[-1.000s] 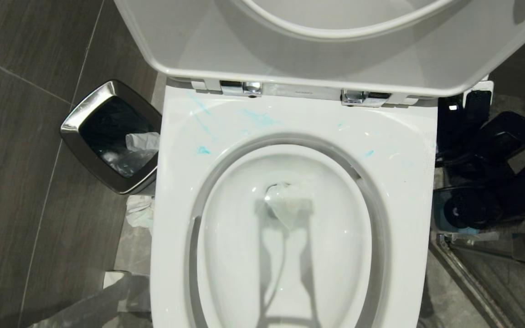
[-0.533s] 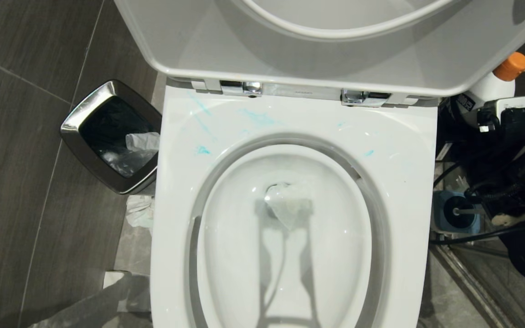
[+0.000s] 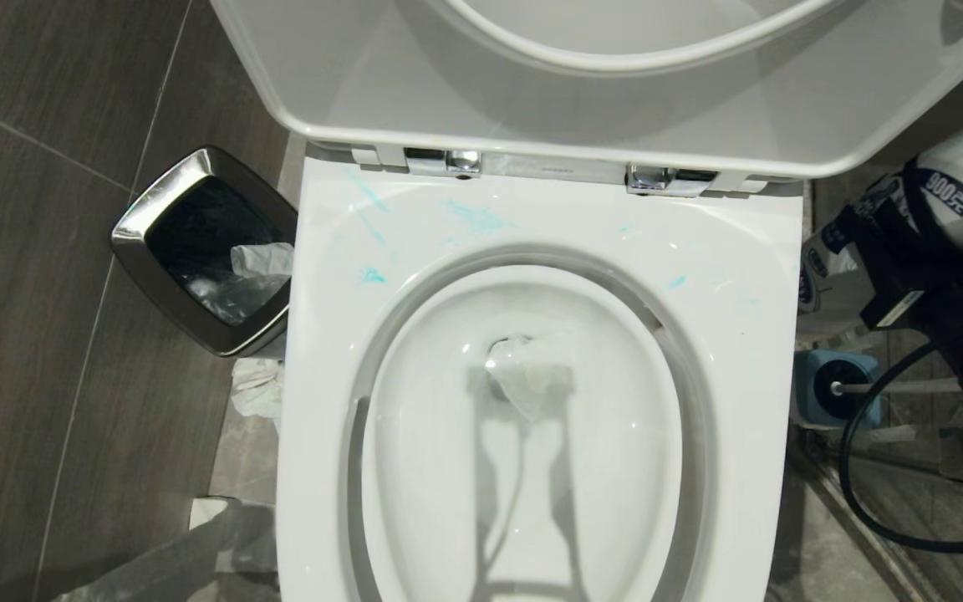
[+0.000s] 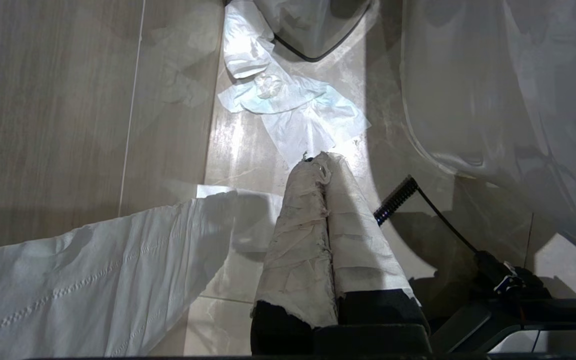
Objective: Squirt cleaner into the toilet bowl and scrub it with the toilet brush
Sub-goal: Pour in the cleaning agent
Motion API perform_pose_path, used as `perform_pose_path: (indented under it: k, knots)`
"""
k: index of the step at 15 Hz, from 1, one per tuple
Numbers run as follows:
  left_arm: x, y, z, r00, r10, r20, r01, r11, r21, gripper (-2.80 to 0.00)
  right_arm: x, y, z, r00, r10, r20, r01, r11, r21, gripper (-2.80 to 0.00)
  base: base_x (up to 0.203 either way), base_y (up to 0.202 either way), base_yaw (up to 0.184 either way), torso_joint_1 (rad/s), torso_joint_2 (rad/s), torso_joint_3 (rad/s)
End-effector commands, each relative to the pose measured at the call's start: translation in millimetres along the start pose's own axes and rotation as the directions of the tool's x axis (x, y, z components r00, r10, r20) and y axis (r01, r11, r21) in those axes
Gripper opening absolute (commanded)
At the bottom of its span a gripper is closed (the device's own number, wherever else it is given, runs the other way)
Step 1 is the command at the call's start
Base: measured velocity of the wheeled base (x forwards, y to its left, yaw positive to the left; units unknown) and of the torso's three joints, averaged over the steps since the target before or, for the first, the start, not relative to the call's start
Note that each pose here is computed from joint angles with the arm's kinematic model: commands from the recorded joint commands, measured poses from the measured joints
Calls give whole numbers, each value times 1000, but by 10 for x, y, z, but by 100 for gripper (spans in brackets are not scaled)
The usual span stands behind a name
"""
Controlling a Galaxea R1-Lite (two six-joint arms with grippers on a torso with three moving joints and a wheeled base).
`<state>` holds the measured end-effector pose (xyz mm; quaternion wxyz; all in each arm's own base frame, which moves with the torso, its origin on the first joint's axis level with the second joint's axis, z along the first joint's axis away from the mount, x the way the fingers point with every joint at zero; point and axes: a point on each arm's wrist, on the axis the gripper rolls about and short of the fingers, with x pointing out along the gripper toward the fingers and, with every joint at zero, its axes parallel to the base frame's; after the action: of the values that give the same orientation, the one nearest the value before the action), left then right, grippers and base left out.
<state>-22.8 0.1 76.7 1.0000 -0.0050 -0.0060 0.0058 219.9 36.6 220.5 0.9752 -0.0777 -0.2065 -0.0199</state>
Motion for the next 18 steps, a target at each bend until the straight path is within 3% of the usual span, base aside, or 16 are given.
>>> perform_pose_path:
  k: [1, 3, 9, 13, 14, 18]
  knots:
    - [6, 0, -21, 1000, 1, -7, -1, 1000, -1, -280, -165, -69, 211, 997, -12, 70, 11, 1000, 16, -280, 0, 0, 0, 0, 0, 0]
    - [6, 0, -21, 1000, -1, -7, 1, 1000, -1, -280, -327, -111, 289, 996, -11, 84, 8, 999, 36, -280, 0, 0, 0, 0, 0, 0]
    - [6, 0, -21, 1000, -1, -7, 1, 1000, -1, -280, -773, -211, 508, 999, 44, 8, -44, 997, 61, -280, 0, 0, 0, 0, 0, 0]
    - [4, -1, -21, 1000, -5, -10, 6, 999, 36, -280, -1061, -332, 746, 989, 78, -124, -73, 996, 43, -280, 0, 0, 0, 0, 0, 0]
    - [5, 0, -21, 1000, -3, -8, 3, 1000, 16, -280, -1085, -346, 778, 988, 75, -133, -70, 997, 42, -280, 0, 0, 0, 0, 0, 0]
    - [6, 0, -21, 1000, -1, -7, 1, 1000, 1, -280, -1111, -331, 694, 983, 79, -164, -73, 996, 46, -280, 0, 0, 0, 0, 0, 0]
